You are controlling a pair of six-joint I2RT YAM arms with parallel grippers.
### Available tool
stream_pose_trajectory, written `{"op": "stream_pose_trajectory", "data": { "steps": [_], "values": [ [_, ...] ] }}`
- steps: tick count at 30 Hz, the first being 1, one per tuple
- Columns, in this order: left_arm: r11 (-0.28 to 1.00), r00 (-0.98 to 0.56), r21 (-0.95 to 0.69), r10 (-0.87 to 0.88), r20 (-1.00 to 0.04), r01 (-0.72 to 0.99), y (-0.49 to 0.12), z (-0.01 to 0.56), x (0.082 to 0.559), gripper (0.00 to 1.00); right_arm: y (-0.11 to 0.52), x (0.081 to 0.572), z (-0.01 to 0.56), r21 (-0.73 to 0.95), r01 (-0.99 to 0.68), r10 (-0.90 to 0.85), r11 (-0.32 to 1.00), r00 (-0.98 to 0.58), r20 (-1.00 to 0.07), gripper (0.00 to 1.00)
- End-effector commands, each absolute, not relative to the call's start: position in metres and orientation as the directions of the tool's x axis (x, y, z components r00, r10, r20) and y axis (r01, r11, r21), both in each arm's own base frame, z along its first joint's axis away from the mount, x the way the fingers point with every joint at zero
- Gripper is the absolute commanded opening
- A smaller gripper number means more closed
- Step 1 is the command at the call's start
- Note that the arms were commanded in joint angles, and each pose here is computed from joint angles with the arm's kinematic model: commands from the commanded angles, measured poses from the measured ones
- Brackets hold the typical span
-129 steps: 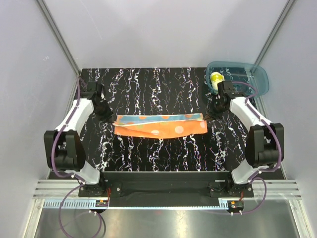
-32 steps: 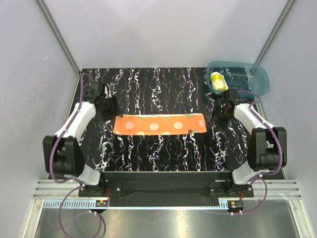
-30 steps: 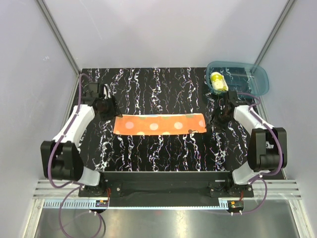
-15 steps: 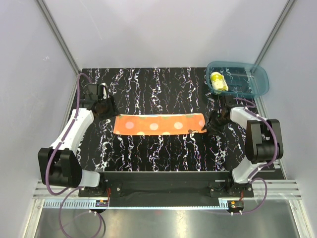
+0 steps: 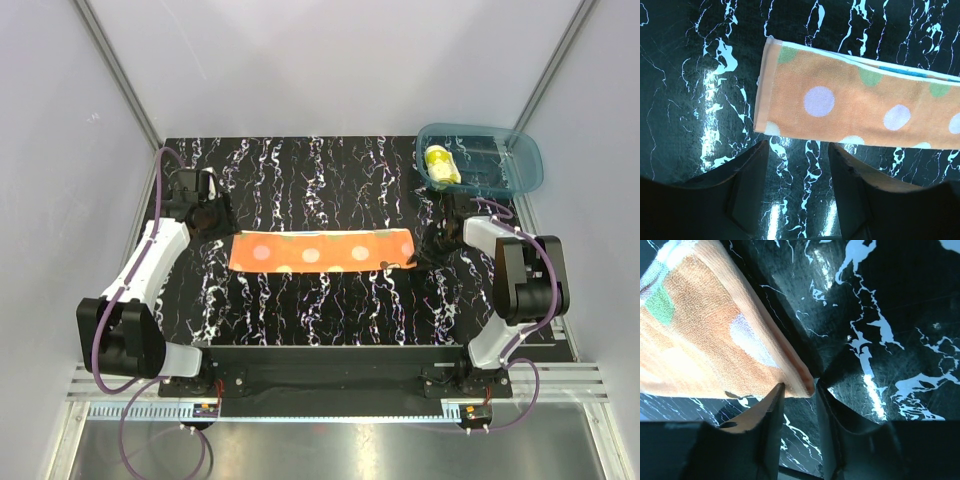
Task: Roll the towels
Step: Fold the towel
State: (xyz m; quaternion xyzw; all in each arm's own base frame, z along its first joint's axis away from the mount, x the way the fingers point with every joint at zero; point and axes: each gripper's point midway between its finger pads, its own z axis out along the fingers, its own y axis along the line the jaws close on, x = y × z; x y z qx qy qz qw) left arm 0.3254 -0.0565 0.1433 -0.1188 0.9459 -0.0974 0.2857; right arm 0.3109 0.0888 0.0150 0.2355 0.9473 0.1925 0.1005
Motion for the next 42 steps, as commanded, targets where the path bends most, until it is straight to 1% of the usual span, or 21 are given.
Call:
{"op": "stream_pose_trajectory", "data": {
  "steps": [1,3,4,6,7,8,11,13,14,15,16,17,18,20,28,37,42],
  "values": [
    [0.96,-0.789,-0.231,-0.262,-0.555,-0.156,-0.053,0.148,0.33,0.56,0.085,0.308,-0.002,0.392,0.411,0.48,0.823,-0.873,-0.093,0.33],
    [0.96,-0.789,-0.231,-0.262,-0.555,-0.156,-0.053,0.148,0.33,0.56,0.085,0.309,-0.002,0.391,0.411,0.48,0.824,-0.872,-0.095,0.28],
    [0.961,-0.79,-0.229,-0.261,-0.554,-0.156,-0.053,0.147,0.33,0.56,0.084,0.309,-0.001,0.387,0.407,0.476,0.828,-0.874,-0.098,0.24],
    [0.961,-0.792,-0.227,-0.259,-0.553,-0.156,-0.053,0.147,0.33,0.56,0.08,0.311,0.0,0.373,0.407,0.474,0.834,-0.874,-0.106,0.2],
    [0.961,-0.792,-0.227,-0.259,-0.553,-0.156,-0.053,0.147,0.33,0.56,0.078,0.311,0.001,0.361,0.407,0.472,0.839,-0.875,-0.111,0.15],
    [0.961,-0.79,-0.227,-0.259,-0.555,-0.156,-0.053,0.147,0.33,0.56,0.076,0.307,0.003,0.342,0.41,0.468,0.846,-0.878,-0.105,0.14],
    [0.961,-0.791,-0.228,-0.258,-0.555,-0.153,-0.054,0.148,0.33,0.56,0.064,0.31,0.014,0.292,0.397,0.454,0.87,-0.876,-0.161,0.07],
    [0.962,-0.791,-0.227,-0.258,-0.554,-0.155,-0.054,0.148,0.33,0.56,0.048,0.31,0.024,0.216,0.404,0.446,0.889,-0.871,-0.206,0.05],
    [0.961,-0.79,-0.229,-0.258,-0.556,-0.153,-0.054,0.149,0.33,0.56,0.036,0.301,0.026,0.143,0.43,0.452,0.891,-0.869,-0.202,0.01],
    [0.961,-0.791,-0.231,-0.259,-0.554,-0.154,-0.054,0.148,0.33,0.56,0.014,0.307,0.034,0.042,0.456,0.449,0.889,-0.851,-0.273,0.01],
    [0.96,-0.79,-0.233,-0.261,-0.554,-0.154,-0.054,0.149,0.33,0.56,0.006,0.309,0.044,0.011,0.463,0.444,0.886,-0.842,-0.308,0.0],
    [0.961,-0.79,-0.231,-0.261,-0.555,-0.155,-0.054,0.149,0.33,0.56,-0.001,0.304,0.049,-0.032,0.471,0.44,0.881,-0.843,-0.31,0.0],
    [0.96,-0.792,-0.23,-0.262,-0.551,-0.158,-0.054,0.148,0.33,0.56,-0.01,0.311,0.06,-0.069,0.476,0.425,0.877,-0.834,-0.351,0.0],
    [0.96,-0.792,-0.229,-0.262,-0.551,-0.159,-0.054,0.149,0.33,0.56,-0.016,0.312,0.072,-0.097,0.482,0.42,0.871,-0.832,-0.362,0.0],
    [0.96,-0.785,-0.231,-0.266,-0.56,-0.16,-0.053,0.153,0.329,0.56,-0.012,0.328,0.113,-0.091,0.457,0.378,0.885,-0.818,-0.433,0.0],
    [0.959,-0.778,-0.235,-0.268,-0.568,-0.159,-0.053,0.157,0.328,0.56,0.035,0.338,0.154,-0.098,0.347,0.256,0.933,-0.828,-0.498,0.0],
    [0.959,-0.776,-0.233,-0.268,-0.571,-0.16,-0.053,0.158,0.328,0.56,0.082,0.343,0.17,-0.078,0.251,0.178,0.965,-0.841,-0.511,0.0]
  ]
}}
